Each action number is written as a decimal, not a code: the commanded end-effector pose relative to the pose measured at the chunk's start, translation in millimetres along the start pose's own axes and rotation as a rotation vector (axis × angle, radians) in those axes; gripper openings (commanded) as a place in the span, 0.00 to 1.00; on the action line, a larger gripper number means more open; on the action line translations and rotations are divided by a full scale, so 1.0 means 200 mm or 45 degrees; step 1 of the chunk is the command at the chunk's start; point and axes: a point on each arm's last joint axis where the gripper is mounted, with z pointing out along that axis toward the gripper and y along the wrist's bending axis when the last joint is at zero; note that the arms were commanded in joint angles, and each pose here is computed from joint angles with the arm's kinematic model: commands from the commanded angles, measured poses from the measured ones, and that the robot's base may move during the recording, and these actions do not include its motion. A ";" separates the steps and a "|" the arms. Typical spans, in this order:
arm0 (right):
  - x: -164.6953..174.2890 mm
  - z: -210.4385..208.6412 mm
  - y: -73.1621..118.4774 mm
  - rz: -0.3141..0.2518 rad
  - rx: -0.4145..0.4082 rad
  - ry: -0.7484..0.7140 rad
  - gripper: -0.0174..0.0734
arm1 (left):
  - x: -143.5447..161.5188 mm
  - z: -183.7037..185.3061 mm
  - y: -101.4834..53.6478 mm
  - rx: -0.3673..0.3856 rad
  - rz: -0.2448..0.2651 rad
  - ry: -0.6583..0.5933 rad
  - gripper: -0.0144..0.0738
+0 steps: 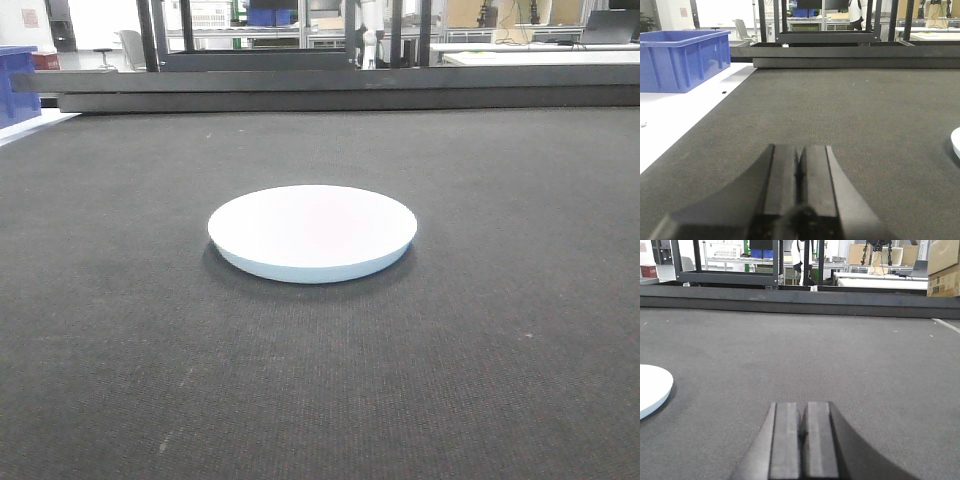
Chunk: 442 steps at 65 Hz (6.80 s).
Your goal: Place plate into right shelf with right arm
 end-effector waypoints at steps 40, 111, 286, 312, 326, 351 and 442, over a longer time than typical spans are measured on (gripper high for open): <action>-0.63 0.11 0.03 0.034 -0.026 0.102 0.44 | -0.02 0.00 0.01 -0.018 -0.007 -0.109 0.11; -0.40 1.55 0.99 -0.092 -0.328 1.428 0.88 | -0.02 0.00 0.01 -0.018 -0.007 -0.109 0.11; -0.97 0.20 0.23 0.051 -0.521 -0.051 0.25 | -0.02 0.00 0.01 -0.018 -0.007 -0.109 0.11; -0.97 0.20 0.23 0.051 -0.521 -0.051 0.25 | -0.02 0.00 0.01 -0.018 -0.007 -0.109 0.11; -0.97 0.20 0.23 0.051 -0.520 -0.050 0.25 | -0.02 0.00 0.01 -0.018 -0.007 -0.109 0.11; -0.96 0.21 0.23 0.051 -0.520 -0.047 0.25 | -0.02 0.00 0.01 -0.018 -0.007 -0.109 0.11; -0.96 0.21 0.23 0.050 -0.520 -0.046 0.25 | -0.02 0.00 0.01 -0.018 -0.007 -0.109 0.11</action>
